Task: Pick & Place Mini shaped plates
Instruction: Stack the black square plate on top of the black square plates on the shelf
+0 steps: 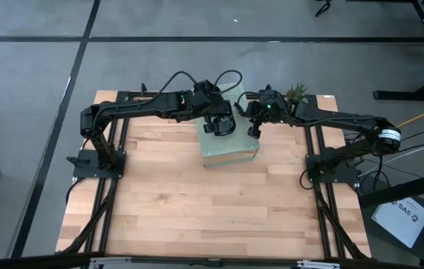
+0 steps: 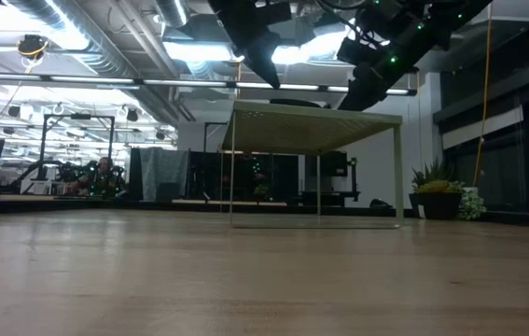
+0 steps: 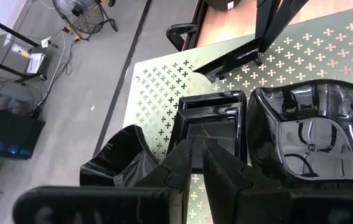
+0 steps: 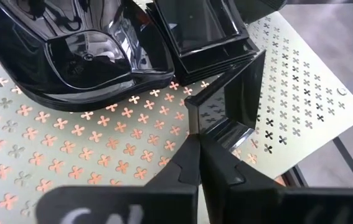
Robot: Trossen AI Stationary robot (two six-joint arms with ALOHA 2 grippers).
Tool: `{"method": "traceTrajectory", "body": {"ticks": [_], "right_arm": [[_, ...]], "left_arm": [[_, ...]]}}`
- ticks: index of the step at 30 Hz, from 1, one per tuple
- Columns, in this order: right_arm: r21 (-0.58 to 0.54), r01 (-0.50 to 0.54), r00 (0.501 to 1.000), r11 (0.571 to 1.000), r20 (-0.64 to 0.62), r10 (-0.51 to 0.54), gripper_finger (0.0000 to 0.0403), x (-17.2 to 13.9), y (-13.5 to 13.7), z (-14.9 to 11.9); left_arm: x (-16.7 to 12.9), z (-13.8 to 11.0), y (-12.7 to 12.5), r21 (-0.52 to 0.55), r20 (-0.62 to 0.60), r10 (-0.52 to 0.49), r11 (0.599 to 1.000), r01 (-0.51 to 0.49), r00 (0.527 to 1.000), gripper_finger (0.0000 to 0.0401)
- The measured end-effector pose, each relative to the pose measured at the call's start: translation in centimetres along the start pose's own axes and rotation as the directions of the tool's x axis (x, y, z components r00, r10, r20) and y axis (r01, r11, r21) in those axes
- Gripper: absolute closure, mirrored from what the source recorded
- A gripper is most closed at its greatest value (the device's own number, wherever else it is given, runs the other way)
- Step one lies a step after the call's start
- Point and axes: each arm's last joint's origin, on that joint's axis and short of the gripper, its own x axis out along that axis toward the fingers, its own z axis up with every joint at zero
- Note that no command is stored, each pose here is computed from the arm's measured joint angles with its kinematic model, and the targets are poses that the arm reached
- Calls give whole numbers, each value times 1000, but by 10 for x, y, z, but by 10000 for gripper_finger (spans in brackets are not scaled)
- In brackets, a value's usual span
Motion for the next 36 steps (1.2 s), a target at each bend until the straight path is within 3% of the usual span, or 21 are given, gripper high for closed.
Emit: {"method": "traceTrajectory", "body": {"ticks": [9,15,20,36], "right_arm": [[11,76,997,997,33,-76,399,-26,-5,3],[39,119,986,992,113,-123,400,-52,-9,7],[68,129,977,989,163,-138,401,-68,-11,9],[85,156,969,984,181,-169,402,-75,-12,10]], "left_arm": [[-2,-6,-8,122,-47,-112,986,117,993,368],[3,-12,3,113,-94,-60,991,70,994,368],[13,-19,10,115,-136,-100,987,116,986,382],[25,-18,10,132,-118,-122,982,138,985,398]]}}
